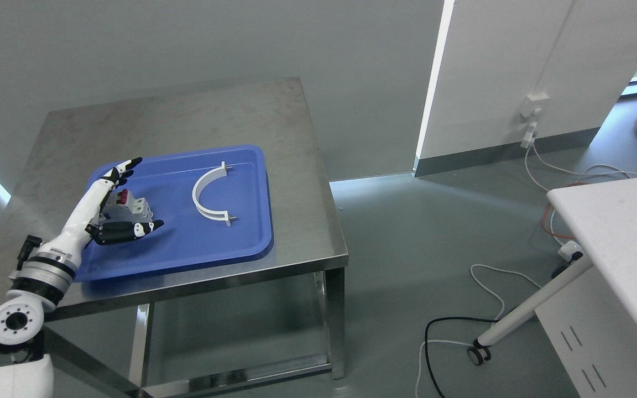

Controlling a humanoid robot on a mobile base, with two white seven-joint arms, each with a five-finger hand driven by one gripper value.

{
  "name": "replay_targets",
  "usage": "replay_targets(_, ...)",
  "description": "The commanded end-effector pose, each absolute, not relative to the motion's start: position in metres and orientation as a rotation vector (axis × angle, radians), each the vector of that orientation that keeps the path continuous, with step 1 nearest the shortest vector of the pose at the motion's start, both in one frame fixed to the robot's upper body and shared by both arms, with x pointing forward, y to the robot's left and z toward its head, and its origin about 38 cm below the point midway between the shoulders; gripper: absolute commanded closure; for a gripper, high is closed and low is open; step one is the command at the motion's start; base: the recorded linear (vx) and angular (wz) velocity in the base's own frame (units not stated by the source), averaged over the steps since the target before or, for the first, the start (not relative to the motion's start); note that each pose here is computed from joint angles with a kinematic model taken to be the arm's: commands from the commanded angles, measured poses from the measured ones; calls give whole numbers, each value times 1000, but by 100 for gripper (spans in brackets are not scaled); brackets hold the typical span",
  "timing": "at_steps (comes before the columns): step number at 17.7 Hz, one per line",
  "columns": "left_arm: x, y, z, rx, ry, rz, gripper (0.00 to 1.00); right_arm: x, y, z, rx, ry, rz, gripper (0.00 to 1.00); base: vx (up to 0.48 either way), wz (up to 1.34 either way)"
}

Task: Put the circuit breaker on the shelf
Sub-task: 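Close the left hand around the circuit breaker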

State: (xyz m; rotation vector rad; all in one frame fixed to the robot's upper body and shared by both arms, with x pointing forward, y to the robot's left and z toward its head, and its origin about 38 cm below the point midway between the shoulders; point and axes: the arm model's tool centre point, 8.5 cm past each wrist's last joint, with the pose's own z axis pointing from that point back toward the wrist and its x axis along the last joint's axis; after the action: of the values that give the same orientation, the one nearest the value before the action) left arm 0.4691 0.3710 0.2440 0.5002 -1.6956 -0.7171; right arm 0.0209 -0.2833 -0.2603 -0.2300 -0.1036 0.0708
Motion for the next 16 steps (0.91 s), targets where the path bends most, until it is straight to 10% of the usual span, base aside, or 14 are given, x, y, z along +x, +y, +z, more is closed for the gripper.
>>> replay_targets(1,472,408,257,601,-1626,-733,12,18,-293,-259,-247,-74,94,0,30,-62)
replay_targets(16,454,441,264,585,-1467,-900,12,18,-293,-259,-245,-74,94,0,11,-24)
